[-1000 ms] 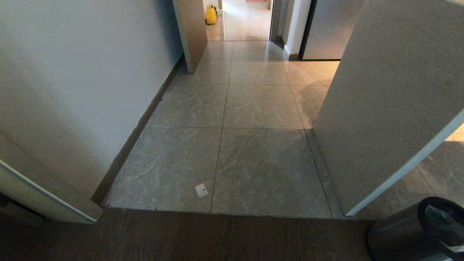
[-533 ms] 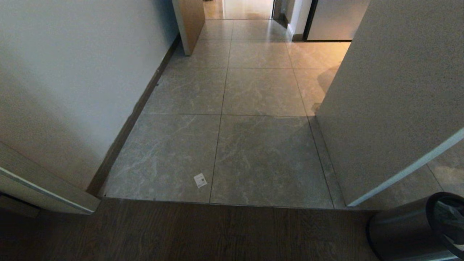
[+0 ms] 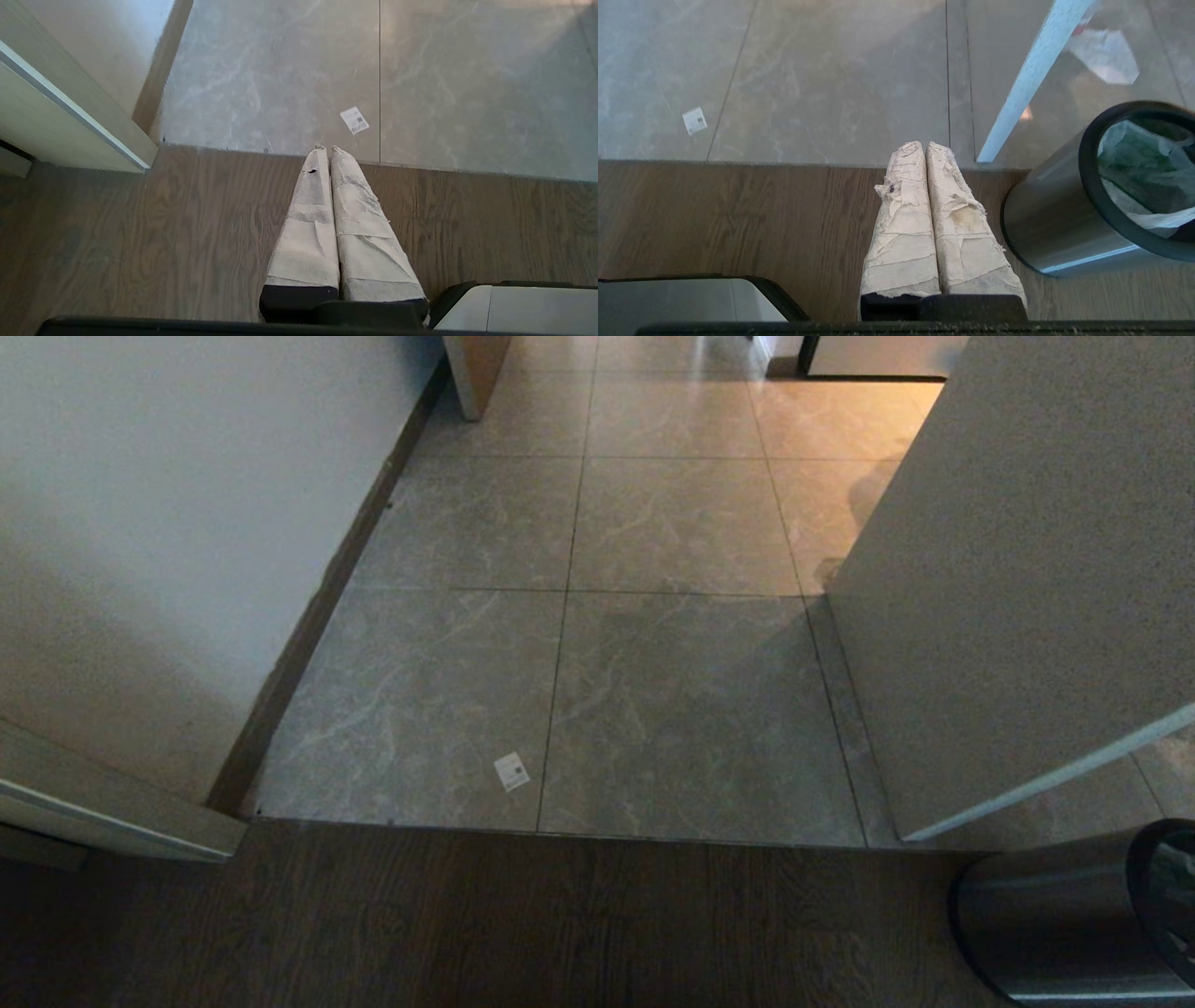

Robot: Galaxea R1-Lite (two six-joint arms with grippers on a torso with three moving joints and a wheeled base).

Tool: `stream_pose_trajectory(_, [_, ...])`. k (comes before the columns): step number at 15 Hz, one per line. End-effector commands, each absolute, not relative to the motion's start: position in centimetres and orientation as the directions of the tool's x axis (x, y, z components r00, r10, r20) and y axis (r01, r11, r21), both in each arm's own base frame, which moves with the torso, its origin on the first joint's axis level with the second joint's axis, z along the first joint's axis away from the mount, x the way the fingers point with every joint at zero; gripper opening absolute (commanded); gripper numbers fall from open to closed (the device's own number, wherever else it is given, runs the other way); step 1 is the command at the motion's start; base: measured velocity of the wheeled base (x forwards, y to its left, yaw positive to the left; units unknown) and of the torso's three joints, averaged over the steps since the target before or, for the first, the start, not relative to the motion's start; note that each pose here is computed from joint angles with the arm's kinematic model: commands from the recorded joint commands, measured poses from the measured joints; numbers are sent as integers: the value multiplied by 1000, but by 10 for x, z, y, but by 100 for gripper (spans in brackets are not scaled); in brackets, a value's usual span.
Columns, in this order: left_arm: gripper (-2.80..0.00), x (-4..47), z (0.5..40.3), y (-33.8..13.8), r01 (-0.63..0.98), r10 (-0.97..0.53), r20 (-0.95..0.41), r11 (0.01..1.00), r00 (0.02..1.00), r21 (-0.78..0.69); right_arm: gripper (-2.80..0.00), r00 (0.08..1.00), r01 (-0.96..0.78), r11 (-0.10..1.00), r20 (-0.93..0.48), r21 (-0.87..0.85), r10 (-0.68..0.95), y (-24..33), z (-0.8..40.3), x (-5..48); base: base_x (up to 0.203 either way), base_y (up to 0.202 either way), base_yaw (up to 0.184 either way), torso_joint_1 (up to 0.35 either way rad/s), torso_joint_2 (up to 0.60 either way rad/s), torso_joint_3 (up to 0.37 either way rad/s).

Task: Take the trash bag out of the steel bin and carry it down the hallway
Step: Place the outer trash can on the ground

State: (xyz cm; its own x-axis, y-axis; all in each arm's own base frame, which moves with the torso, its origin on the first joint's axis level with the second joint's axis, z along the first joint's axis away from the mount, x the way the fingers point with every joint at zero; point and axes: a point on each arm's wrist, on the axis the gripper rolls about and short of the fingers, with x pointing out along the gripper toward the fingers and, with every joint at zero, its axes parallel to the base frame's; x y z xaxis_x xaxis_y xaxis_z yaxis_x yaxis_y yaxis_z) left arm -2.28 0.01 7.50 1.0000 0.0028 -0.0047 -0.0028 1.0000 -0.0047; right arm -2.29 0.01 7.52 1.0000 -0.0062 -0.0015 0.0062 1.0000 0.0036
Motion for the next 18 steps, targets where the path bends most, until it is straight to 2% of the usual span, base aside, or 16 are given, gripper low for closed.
stream_pose_trajectory(1, [-280, -23, 75, 0, -3, 3, -5, 1000, 1000, -5, -280, 1000, 6, 1000, -2, 3, -6, 0, 75, -23, 0, 0, 0, 5, 2, -198])
stream_pose_trajectory(18, [-280, -23, 75, 0, -3, 3, -6, 1000, 1000, -1, -280, 1000, 6, 1000, 0, 0, -6, 0, 75, -23, 0, 0, 0, 1, 1, -14])
